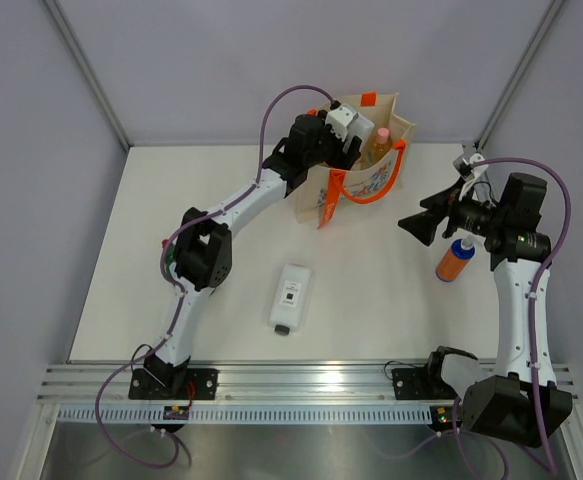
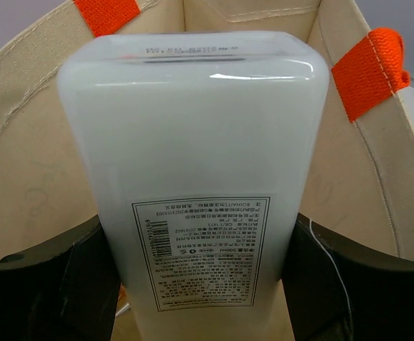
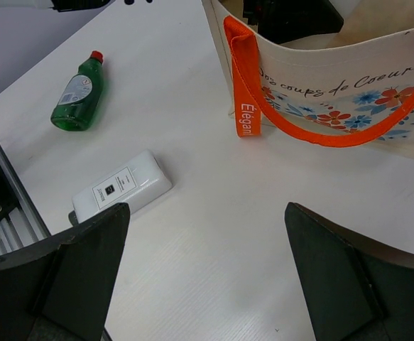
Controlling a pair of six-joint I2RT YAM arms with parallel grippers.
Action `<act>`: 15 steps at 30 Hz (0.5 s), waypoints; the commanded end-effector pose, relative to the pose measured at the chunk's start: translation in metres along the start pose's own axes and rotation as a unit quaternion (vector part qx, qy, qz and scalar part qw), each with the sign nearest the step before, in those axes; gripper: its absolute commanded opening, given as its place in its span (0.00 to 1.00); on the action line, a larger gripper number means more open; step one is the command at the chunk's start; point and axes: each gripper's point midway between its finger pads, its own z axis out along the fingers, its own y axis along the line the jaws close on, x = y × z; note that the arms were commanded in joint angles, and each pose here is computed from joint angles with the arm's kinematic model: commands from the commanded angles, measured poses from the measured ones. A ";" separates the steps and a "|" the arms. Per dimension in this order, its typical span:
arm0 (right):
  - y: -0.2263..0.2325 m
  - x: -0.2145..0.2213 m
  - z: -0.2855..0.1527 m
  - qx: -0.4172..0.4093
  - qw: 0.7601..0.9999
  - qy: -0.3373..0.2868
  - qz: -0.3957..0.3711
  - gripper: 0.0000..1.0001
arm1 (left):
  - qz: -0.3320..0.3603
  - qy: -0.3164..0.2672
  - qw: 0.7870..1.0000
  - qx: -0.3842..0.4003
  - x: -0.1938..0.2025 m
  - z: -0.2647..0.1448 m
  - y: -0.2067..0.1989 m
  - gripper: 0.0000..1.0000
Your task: Place the personal care products into the canvas bag
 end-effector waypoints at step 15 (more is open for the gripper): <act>-0.003 0.005 -0.008 -0.008 0.999 -0.003 -0.034 0.99 | 0.014 -0.214 0.975 -0.067 -0.194 -0.084 0.030 0.99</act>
